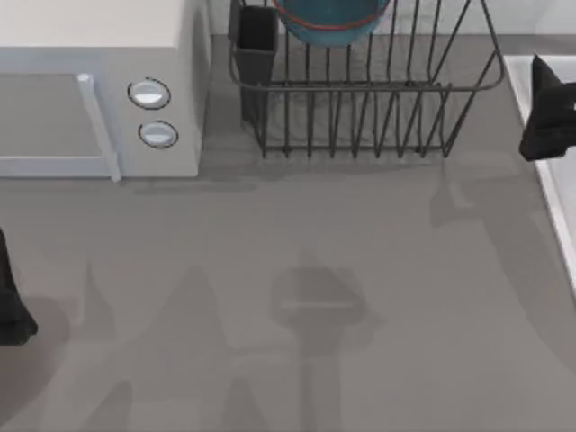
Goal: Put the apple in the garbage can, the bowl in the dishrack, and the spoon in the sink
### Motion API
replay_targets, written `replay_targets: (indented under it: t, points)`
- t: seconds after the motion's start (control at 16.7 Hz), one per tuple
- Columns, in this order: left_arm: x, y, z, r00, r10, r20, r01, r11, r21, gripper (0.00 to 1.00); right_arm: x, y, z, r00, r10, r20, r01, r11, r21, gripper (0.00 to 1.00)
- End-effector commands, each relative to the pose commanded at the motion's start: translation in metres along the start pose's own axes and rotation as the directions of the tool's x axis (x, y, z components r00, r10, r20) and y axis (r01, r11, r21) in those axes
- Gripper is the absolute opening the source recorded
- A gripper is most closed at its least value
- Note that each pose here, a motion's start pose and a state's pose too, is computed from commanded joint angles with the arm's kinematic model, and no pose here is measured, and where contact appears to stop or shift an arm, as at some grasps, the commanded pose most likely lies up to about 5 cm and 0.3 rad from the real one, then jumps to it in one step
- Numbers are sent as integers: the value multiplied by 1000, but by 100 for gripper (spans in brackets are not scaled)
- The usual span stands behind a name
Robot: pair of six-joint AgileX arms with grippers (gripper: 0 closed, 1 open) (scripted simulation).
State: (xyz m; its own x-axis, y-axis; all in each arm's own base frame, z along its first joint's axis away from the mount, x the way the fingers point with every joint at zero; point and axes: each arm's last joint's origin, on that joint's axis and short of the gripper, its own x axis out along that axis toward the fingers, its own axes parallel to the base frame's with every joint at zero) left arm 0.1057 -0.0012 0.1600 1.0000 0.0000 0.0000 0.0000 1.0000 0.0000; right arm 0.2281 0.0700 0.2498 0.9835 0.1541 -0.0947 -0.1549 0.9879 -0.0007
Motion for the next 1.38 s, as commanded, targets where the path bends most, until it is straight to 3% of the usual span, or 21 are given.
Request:
replay_targets:
  t: [0.24,0.42,0.78,1.2,1.38]
  points:
    - [0,0,0,1000,0,0,0,1000,0,100,-75,-30,-38,999,-18,32,18,1000,2,100]
    - [0,0,0,1000,0,0,0,1000,0,100,-105,-40,-71,997,-61,54,61,998,4,100]
    - [0,0,0,1000,0,0,0,1000,0,100,-122,-51,-102,985,-148,87,147,989,14,100]
    - [0,0,0,1000,0,0,0,1000,0,100,-123,-51,-101,984,-152,93,152,988,14,100]
    - [0,0,0,1000,0,0,0,1000,0,100,-123,-54,-92,984,-176,25,177,984,-20,100]
